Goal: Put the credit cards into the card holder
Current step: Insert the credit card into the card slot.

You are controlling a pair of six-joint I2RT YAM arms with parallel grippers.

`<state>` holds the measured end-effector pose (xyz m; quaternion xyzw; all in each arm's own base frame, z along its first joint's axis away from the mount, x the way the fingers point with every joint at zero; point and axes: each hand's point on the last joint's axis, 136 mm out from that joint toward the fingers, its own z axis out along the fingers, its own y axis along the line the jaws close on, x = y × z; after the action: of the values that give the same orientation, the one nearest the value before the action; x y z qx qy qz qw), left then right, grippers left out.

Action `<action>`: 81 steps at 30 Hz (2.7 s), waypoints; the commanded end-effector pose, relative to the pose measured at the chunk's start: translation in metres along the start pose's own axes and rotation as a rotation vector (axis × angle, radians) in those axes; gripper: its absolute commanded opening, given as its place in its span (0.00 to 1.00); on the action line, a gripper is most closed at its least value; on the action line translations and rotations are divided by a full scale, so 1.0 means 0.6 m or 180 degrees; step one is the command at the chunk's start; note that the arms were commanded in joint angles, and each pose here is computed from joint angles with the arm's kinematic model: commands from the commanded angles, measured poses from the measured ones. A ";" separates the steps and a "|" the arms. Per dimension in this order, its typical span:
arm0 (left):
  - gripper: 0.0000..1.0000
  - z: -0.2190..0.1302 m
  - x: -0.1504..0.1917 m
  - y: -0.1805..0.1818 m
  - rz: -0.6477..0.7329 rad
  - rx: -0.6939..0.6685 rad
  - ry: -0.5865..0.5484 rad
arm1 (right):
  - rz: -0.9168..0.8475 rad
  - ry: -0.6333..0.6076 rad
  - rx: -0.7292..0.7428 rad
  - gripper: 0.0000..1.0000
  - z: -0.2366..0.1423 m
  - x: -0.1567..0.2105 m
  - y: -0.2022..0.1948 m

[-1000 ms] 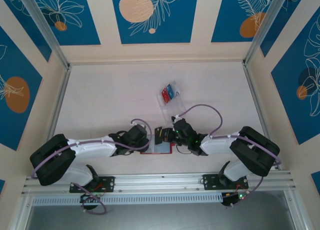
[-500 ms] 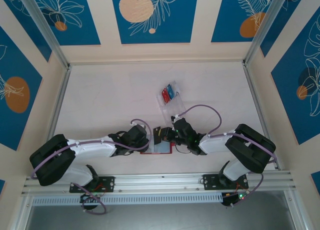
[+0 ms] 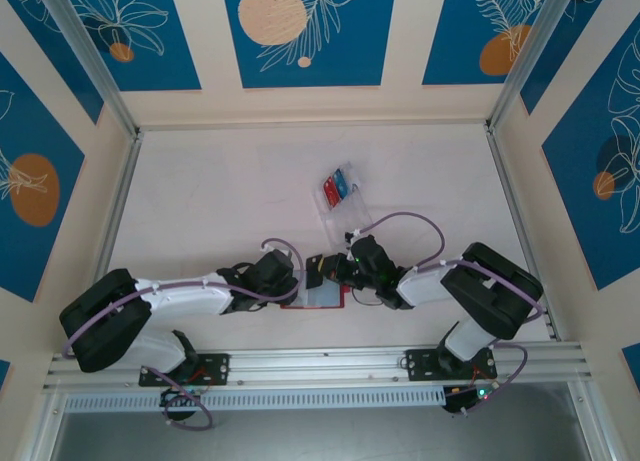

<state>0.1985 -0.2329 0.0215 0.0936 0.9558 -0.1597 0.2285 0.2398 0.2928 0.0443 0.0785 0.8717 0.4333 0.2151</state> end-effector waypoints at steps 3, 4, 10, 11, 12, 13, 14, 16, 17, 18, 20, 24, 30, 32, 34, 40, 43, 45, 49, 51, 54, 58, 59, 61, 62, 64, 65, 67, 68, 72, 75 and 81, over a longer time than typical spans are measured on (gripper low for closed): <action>0.37 0.009 0.032 0.018 0.0049 -0.0122 0.0202 | 0.0028 0.0045 -0.0031 0.00 0.006 0.004 0.000; 0.37 0.009 0.033 0.018 0.0050 -0.0126 0.0204 | 0.0024 0.0047 -0.0016 0.00 0.006 0.005 -0.001; 0.37 0.008 0.032 0.018 0.0051 -0.0127 0.0206 | 0.0044 0.0076 0.0001 0.00 0.005 0.015 -0.007; 0.37 0.008 0.031 0.017 0.0049 -0.0124 0.0202 | 0.0046 0.0078 0.0019 0.00 0.004 0.017 -0.010; 0.37 0.008 0.031 0.017 0.0055 -0.0122 0.0200 | 0.0045 0.0082 0.0037 0.00 0.003 0.021 -0.013; 0.37 0.008 0.031 0.017 0.0054 -0.0122 0.0201 | 0.0041 0.0084 0.0051 0.00 0.002 0.024 -0.015; 0.37 0.008 0.031 0.017 0.0054 -0.0122 0.0200 | 0.0037 0.0094 0.0071 0.00 0.002 0.029 -0.018; 0.37 0.008 0.031 0.017 0.0061 -0.0129 0.0202 | 0.0029 0.0124 0.0101 0.00 0.003 0.040 -0.022; 0.37 0.008 0.031 0.017 0.0060 -0.0127 0.0199 | 0.0028 0.0133 0.0120 0.00 0.004 0.046 -0.026; 0.37 0.008 0.032 0.018 0.0055 -0.0130 0.0202 | 0.0034 0.0128 0.0152 0.00 0.003 0.051 -0.031; 0.37 0.008 0.032 0.019 0.0049 -0.0134 0.0198 | 0.0055 0.0103 0.0210 0.00 -0.001 0.057 -0.042; 0.37 0.008 0.035 0.022 0.0039 -0.0144 0.0208 | 0.0058 0.0068 0.0323 0.00 -0.007 0.068 -0.058; 0.37 0.005 0.034 0.022 0.0041 -0.0144 0.0195 | 0.0036 0.0007 0.0514 0.00 -0.015 0.081 -0.074; 0.37 0.005 0.033 0.022 0.0041 -0.0145 0.0189 | 0.0047 0.0006 0.0552 0.00 -0.016 0.085 -0.079; 0.37 0.005 0.034 0.023 0.0040 -0.0154 0.0195 | 0.0064 0.0006 0.0581 0.00 -0.019 0.090 -0.084; 0.37 0.004 0.034 0.023 0.0032 -0.0148 0.0192 | 0.0063 -0.0029 0.0654 0.00 -0.031 0.094 -0.093; 0.37 0.003 0.034 0.022 0.0026 -0.0141 0.0187 | 0.0033 -0.0028 0.0664 0.00 -0.031 0.096 -0.091; 0.37 0.004 0.034 0.023 0.0026 -0.0142 0.0192 | 0.0011 -0.0016 0.0659 0.00 -0.028 0.096 -0.088; 0.37 0.004 0.035 0.023 0.0026 -0.0142 0.0192 | -0.0018 0.0018 0.0629 0.00 -0.021 0.097 -0.080; 0.37 0.003 0.035 0.023 0.0027 -0.0144 0.0195 | -0.0031 0.0014 0.0622 0.00 -0.019 0.096 -0.078; 0.37 0.003 0.035 0.023 0.0035 -0.0142 0.0196 | -0.0067 0.0042 0.0585 0.00 -0.015 0.094 -0.069; 0.37 0.004 0.036 0.023 0.0030 -0.0140 0.0193 | -0.0101 0.0085 0.0553 0.00 -0.008 0.095 -0.061; 0.37 0.003 0.035 0.023 0.0030 -0.0138 0.0190 | -0.0106 0.0091 0.0545 0.00 -0.006 0.095 -0.059; 0.37 0.003 0.035 0.023 0.0031 -0.0136 0.0190 | -0.0114 0.0110 0.0531 0.00 -0.003 0.095 -0.056; 0.38 0.002 0.035 0.022 0.0033 -0.0131 0.0185 | -0.0117 0.0120 0.0529 0.00 -0.001 0.096 -0.055; 0.38 0.002 0.034 0.021 0.0034 -0.0127 0.0182 | -0.0115 0.0136 0.0517 0.00 0.003 0.098 -0.053; 0.38 0.002 0.034 0.021 0.0038 -0.0126 0.0182 | -0.0110 0.0143 0.0514 0.00 0.005 0.099 -0.053; 0.38 0.001 0.034 0.020 0.0039 -0.0120 0.0176 | -0.0103 0.0155 0.0503 0.00 0.010 0.102 -0.054; 0.38 0.001 0.034 0.020 0.0039 -0.0120 0.0177 | -0.0105 0.0171 0.0485 0.00 0.013 0.104 -0.052; 0.38 0.000 0.033 0.019 0.0036 -0.0112 0.0168 | -0.0083 0.0229 0.0463 0.00 0.028 0.113 -0.054; 0.39 -0.003 0.032 0.018 0.0029 -0.0106 0.0164 | -0.0049 0.0277 0.0455 0.00 0.036 0.119 -0.058; 0.43 -0.034 0.013 0.011 -0.0102 0.0021 0.0002 | -0.0040 0.0263 0.0524 0.00 0.034 0.121 -0.068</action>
<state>0.1936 -0.2258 0.0293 0.0876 0.9547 -0.1634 0.2329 0.2053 0.3289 0.0237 0.0734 0.8715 0.4352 0.2138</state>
